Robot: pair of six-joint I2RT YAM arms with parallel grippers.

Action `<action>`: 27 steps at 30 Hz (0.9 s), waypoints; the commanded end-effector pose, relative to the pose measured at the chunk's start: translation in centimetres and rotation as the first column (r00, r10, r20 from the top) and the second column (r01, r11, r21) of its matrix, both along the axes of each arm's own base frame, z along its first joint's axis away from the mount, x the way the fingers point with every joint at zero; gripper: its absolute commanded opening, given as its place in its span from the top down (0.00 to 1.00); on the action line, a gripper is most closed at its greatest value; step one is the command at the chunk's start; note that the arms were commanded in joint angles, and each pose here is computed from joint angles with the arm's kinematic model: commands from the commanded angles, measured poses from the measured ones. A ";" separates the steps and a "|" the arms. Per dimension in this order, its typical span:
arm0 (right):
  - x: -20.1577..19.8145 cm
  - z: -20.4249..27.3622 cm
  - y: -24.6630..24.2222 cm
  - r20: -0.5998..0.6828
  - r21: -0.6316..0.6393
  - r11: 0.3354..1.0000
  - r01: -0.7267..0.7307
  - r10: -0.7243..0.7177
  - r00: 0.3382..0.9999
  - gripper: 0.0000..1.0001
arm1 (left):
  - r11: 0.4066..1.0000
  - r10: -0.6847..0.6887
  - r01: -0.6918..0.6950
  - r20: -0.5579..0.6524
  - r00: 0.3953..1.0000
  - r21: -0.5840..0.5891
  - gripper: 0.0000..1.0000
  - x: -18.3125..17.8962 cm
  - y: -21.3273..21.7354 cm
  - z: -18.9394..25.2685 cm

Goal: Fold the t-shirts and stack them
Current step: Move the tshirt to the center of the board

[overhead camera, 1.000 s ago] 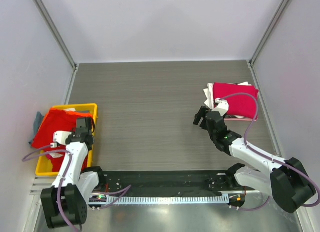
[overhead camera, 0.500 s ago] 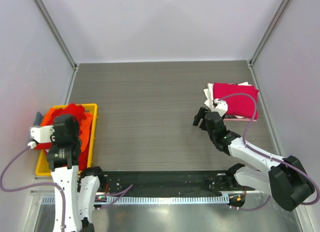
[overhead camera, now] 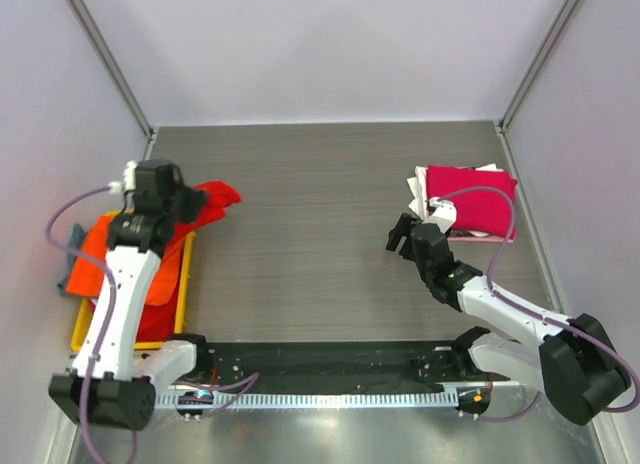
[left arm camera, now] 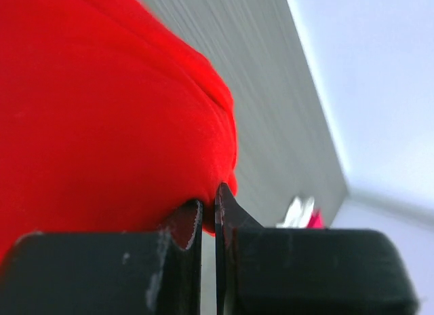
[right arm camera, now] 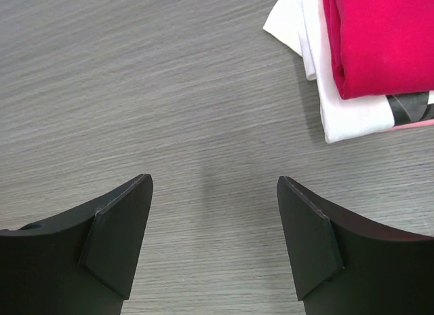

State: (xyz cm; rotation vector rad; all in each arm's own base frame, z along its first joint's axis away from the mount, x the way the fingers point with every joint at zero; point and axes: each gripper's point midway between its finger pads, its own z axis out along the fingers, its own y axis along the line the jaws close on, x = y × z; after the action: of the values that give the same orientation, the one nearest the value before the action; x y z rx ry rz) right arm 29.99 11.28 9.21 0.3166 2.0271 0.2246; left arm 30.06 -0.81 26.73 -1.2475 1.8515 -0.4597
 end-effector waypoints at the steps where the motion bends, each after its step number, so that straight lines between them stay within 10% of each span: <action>1: 0.6 2.3 -0.4 0.086 0.035 0.999 0.038 -0.041 0.995 0.21 | 0.957 -0.281 0.290 0.253 0.926 -0.001 0.99 3.4 -9.3 7.8; 9: 0.3 2.8 -1.6 0.115 0.033 0.996 0.085 -0.088 0.989 0.20 | 0.791 -0.562 0.609 0.457 0.689 0.054 1.00 3.9 -19.9 19.1; 17: -0.2 3.4 -2.9 0.138 0.036 0.989 0.141 -0.144 0.980 0.20 | 0.777 -0.582 0.627 0.323 0.747 -0.050 0.93 2.0 -19.8 4.5; 22: -0.4 3.5 -3.3 0.148 0.053 0.985 0.162 -0.168 0.975 0.19 | 0.626 -0.763 0.756 0.053 0.644 -0.190 0.27 -2.8 -21.5 -10.6; 27: -0.2 3.0 -2.7 0.124 0.048 0.989 0.141 -0.146 0.982 0.18 | 0.672 -0.740 0.737 -0.022 0.673 -0.068 0.13 -4.3 -19.1 -12.8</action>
State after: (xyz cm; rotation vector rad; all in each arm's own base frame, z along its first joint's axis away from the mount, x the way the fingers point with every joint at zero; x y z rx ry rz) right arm 29.24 8.78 11.58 0.4151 1.9023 0.1888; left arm 24.12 -19.38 8.74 -0.6389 2.5586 -0.8518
